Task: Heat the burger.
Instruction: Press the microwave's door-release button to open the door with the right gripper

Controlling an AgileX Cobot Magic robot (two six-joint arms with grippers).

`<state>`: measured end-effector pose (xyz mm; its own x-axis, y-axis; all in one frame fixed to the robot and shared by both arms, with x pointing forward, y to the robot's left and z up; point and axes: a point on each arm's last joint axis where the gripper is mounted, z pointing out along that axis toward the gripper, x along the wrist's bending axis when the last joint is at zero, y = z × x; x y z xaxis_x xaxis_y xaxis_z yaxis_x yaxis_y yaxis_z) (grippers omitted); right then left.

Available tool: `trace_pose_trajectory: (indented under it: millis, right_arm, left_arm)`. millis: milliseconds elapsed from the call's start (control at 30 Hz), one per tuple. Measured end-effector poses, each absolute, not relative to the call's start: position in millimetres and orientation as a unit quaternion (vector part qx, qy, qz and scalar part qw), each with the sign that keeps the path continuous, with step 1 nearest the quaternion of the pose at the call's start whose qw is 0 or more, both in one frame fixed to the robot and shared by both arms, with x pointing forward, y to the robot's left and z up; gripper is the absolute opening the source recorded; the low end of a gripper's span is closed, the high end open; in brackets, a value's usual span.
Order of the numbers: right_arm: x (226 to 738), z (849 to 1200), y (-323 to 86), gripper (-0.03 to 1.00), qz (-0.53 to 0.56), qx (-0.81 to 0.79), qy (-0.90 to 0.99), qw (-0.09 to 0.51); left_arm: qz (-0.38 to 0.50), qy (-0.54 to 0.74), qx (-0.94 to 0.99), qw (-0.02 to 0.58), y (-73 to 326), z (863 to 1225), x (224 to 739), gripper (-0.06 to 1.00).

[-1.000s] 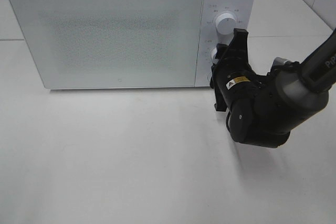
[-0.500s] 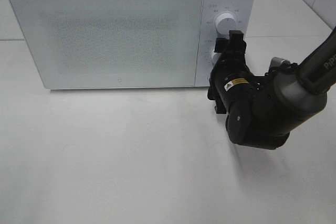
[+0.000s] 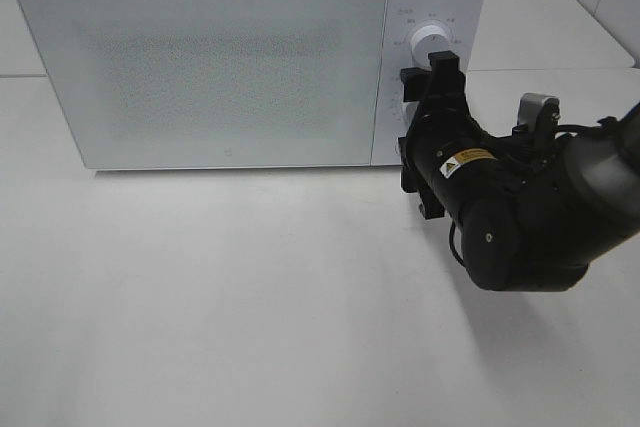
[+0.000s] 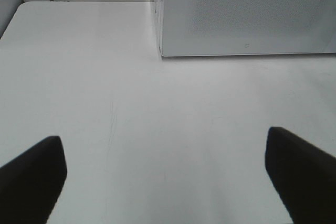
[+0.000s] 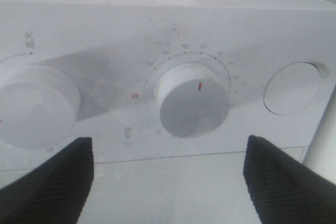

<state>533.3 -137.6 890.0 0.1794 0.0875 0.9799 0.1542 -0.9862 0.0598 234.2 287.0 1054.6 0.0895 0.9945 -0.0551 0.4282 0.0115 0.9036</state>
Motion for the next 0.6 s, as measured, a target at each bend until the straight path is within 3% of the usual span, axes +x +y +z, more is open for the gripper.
trace_pose_trajectory:
  millis: [367,600]
  right_arm:
    - [497,902,-154,0.76,-0.587,-0.791,-0.171,0.007]
    - [477,930,-155,0.76,-0.511,-0.773,-0.372,-0.057]
  left_arm:
    - [0.344,0.581,0.613,0.411,287,1055,234,0.97]
    - [0.344,0.581,0.613,0.411,287,1055,234,0.97]
